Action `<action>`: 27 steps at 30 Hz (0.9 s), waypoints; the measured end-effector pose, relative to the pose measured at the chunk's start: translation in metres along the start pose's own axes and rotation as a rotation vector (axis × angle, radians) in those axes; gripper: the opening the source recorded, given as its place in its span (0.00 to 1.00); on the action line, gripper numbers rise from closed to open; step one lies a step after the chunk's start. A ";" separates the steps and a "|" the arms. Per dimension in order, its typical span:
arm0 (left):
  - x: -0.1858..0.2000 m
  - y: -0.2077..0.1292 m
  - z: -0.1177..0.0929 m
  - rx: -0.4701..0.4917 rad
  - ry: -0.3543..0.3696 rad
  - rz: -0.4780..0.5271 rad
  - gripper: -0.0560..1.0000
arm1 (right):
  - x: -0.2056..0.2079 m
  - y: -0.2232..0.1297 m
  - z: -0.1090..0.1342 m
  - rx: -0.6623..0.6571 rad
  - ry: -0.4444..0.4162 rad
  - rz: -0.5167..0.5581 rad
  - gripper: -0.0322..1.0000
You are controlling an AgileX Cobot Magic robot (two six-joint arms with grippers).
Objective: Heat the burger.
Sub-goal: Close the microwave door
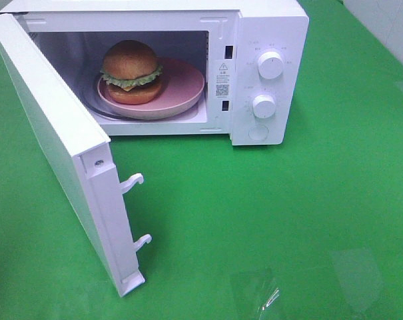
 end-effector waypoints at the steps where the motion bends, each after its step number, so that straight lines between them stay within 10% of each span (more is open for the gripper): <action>1: -0.011 0.003 0.001 0.001 -0.003 0.017 0.07 | 0.000 0.000 0.000 0.000 0.000 0.000 0.76; 27: -0.125 -0.017 0.006 0.069 0.105 -0.205 0.05 | 0.000 0.000 0.000 0.000 0.000 0.000 0.76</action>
Point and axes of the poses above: a point on each arm's last joint axis where the gripper is mounted, x pointing back along that axis away from the gripper, z along the wrist's bending axis when the last joint is at zero, y = z × x, the point moved 2 cm from there along -x, pointing out along that axis toward the gripper, and after that the axes turned 10 degrees about -x, right-handed, at the moved point
